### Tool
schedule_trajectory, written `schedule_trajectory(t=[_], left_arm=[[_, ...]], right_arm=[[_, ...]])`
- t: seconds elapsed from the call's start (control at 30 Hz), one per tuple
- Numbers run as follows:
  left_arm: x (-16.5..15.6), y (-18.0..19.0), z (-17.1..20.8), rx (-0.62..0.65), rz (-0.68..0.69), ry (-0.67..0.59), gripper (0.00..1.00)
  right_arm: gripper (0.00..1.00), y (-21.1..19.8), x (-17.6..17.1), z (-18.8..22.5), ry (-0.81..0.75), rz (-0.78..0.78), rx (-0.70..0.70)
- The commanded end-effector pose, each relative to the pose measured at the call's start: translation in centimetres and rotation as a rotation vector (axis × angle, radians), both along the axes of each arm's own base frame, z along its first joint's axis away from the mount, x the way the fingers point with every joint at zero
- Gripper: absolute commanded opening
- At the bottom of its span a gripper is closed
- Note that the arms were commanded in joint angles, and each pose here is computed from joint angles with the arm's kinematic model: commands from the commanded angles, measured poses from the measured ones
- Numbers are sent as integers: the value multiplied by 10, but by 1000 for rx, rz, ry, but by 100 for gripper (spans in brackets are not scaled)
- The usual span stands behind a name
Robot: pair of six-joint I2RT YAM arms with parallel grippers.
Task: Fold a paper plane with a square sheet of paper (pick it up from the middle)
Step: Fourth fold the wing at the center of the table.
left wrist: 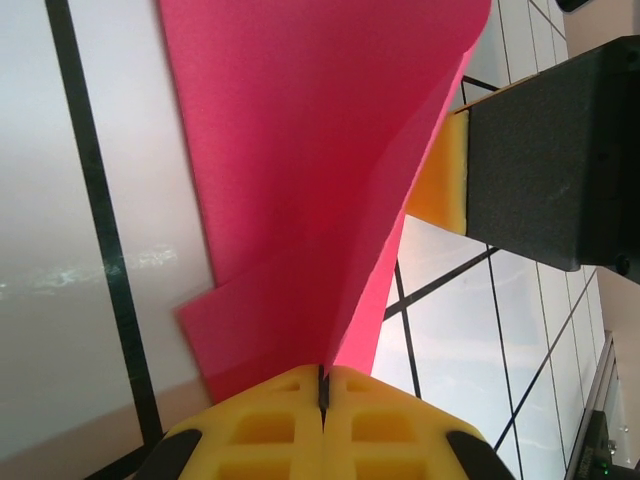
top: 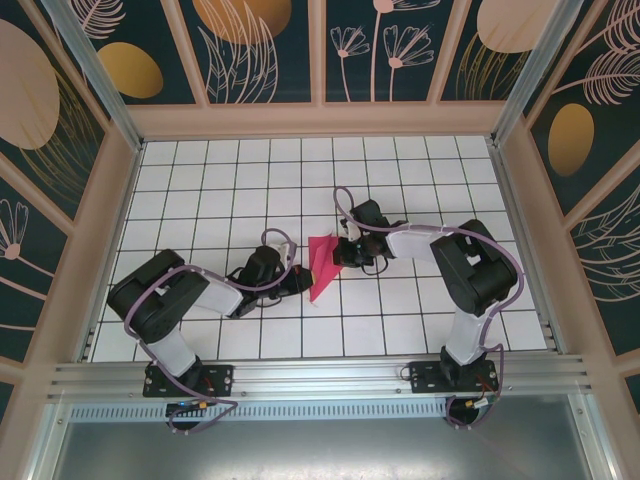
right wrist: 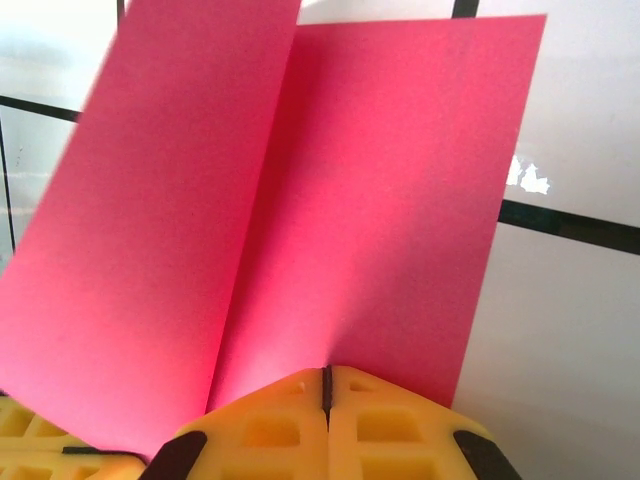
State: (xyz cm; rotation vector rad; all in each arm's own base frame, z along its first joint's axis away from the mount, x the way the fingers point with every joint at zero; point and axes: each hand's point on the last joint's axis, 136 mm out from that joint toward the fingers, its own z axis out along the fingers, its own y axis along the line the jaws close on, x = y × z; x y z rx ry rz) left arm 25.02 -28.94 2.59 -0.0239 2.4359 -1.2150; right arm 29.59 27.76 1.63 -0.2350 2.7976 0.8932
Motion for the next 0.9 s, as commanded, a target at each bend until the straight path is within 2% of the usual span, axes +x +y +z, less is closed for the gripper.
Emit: schedule_trajectory(t=[0.0,0.27,0.53,0.7,0.87], left_arm=[[-1,2,-2,-14,3,4,6],[-7,12,-20,-7,50,53,4],[-7,14,-28,17,59,73,2],[-9,17,-33,29,64,85,1],[-10,17,-32,19,69,90,0]], right_arm=[[4,-19,-10,-31,62,-10,-113],[6,-13,-6,-23,57,-17,-82],[11,2,5,4,22,-29,5],[13,15,11,38,-27,-32,121],[10,29,5,60,-47,-22,227]])
